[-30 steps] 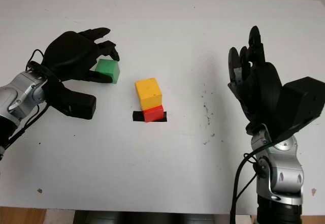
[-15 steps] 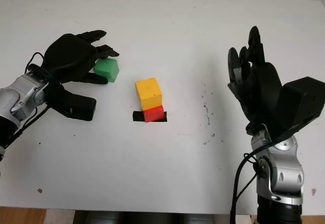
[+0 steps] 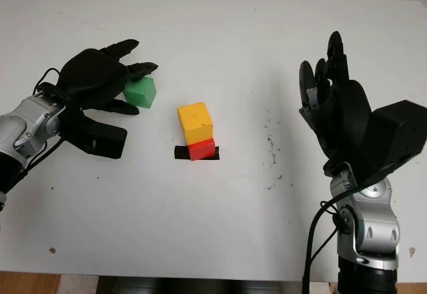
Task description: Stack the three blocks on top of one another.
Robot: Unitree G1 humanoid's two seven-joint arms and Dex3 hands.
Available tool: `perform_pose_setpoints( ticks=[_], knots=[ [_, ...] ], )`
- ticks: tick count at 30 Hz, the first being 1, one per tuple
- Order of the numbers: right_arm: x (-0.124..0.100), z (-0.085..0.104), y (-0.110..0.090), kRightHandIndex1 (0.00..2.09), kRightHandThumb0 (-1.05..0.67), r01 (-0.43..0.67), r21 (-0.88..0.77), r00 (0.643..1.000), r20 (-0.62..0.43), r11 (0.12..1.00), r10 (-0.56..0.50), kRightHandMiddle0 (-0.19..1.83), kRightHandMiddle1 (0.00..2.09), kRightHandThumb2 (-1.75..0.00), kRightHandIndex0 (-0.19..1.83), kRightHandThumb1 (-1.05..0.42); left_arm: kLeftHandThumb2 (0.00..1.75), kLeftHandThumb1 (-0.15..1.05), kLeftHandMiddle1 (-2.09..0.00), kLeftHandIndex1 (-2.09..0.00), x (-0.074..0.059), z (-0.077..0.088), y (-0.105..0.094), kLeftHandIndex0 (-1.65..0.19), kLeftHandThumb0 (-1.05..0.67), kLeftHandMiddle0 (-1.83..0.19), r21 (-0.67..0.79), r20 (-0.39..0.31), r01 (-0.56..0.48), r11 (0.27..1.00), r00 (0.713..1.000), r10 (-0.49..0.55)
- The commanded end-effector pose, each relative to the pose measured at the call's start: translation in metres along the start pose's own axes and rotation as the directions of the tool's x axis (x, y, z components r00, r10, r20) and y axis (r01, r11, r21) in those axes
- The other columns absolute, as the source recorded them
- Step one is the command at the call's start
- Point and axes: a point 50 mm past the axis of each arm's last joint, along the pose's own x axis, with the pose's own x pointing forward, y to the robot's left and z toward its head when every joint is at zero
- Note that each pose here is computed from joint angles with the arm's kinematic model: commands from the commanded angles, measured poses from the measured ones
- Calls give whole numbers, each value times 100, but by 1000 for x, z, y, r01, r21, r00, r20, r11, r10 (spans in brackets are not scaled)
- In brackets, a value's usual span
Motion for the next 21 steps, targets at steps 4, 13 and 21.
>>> perform_pose_setpoints(
  ticks=[4, 13, 21],
  knots=[
    [-3, 1, -1, 0, -62, 12, -8, 1000, 3, 1000, -11, -19, 1, -51, -19, -105, 7, 104, -6, -80, 0, -2, 6, -41, -57, -20, 1, -5, -55, 998, 998, 55],
    [-5, 0, -2, 0, -62, 20, -2, 1000, -1, 1000, -20, -19, 0, -50, -19, -105, 11, 105, -9, -139, 1, 0, 5, -33, -49, -42, 48, 4, -72, 996, 997, 72],
    [-5, 0, -3, 0, -62, 22, -2, 1000, -3, 1000, -22, -19, 0, -48, -19, -105, 14, 105, -9, -142, 3, 0, 7, -31, -47, -46, 73, -7, -61, 995, 998, 62]
  ],
)
